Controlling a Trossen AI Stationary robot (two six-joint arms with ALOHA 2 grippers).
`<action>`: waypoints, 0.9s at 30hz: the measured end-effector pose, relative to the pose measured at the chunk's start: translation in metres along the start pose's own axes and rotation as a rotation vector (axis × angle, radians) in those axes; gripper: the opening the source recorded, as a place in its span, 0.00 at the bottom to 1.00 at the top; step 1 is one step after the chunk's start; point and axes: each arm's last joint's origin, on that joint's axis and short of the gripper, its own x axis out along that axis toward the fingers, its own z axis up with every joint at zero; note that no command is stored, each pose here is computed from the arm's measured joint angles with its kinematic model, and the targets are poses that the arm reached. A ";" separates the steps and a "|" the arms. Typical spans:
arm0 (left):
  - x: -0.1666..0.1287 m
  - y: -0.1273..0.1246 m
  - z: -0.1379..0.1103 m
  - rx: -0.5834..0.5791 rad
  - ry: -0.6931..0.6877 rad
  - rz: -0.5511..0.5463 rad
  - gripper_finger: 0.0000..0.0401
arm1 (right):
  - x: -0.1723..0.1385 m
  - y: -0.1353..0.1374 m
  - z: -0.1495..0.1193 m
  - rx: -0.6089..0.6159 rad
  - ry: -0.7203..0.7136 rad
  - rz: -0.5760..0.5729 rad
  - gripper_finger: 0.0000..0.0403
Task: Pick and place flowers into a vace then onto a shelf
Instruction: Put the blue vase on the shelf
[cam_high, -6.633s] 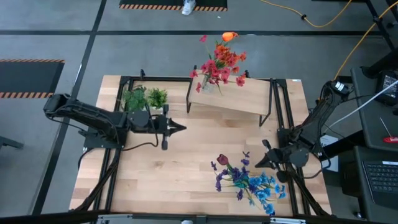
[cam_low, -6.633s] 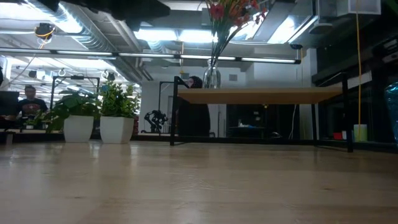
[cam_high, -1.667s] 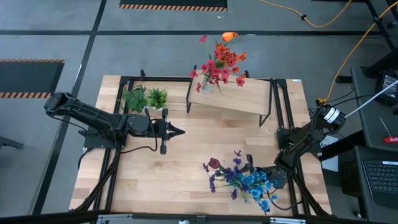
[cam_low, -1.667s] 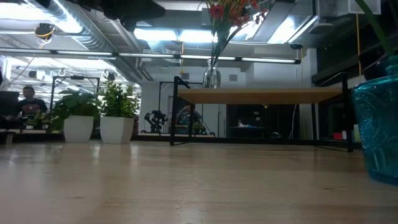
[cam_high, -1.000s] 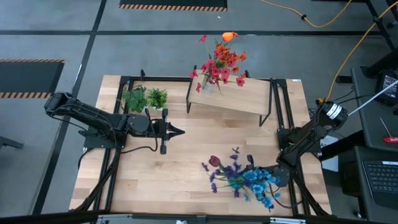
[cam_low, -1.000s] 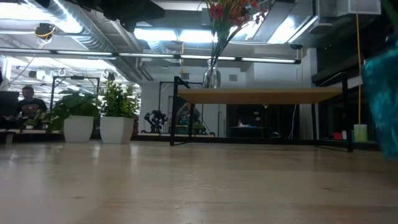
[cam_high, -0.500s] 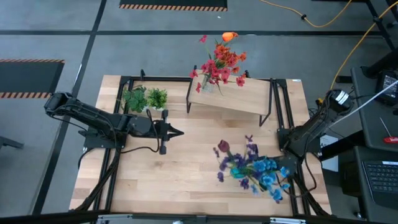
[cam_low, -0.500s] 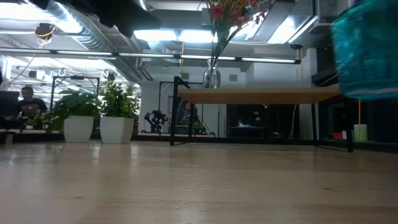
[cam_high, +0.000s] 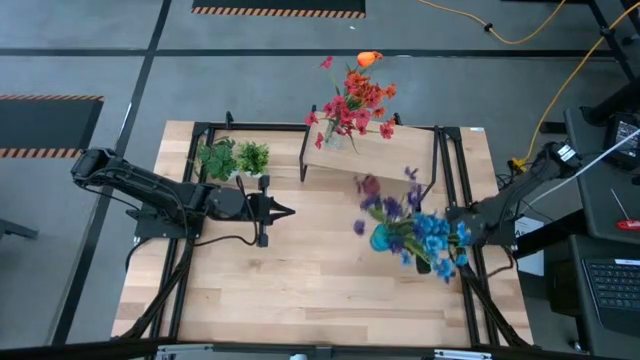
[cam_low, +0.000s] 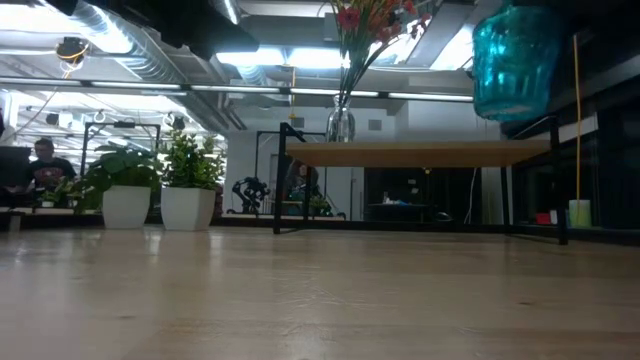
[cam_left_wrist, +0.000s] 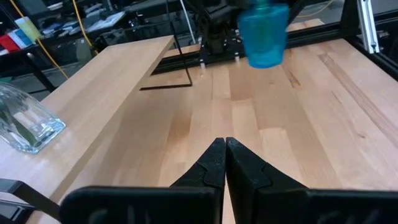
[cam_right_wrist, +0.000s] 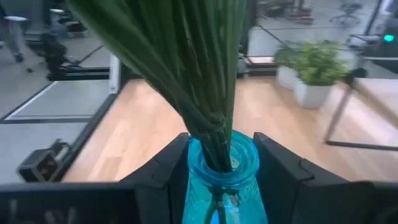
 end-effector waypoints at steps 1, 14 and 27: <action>0.000 0.000 0.000 0.000 0.000 0.000 0.02 | -0.002 -0.004 0.002 0.003 0.000 -0.014 0.36; 0.000 0.000 0.001 -0.005 -0.007 0.001 0.01 | -0.023 -0.041 0.019 -0.012 0.022 -0.157 0.36; 0.000 0.000 0.001 -0.005 -0.007 0.002 0.02 | -0.047 -0.072 0.069 -0.004 0.060 -0.466 0.36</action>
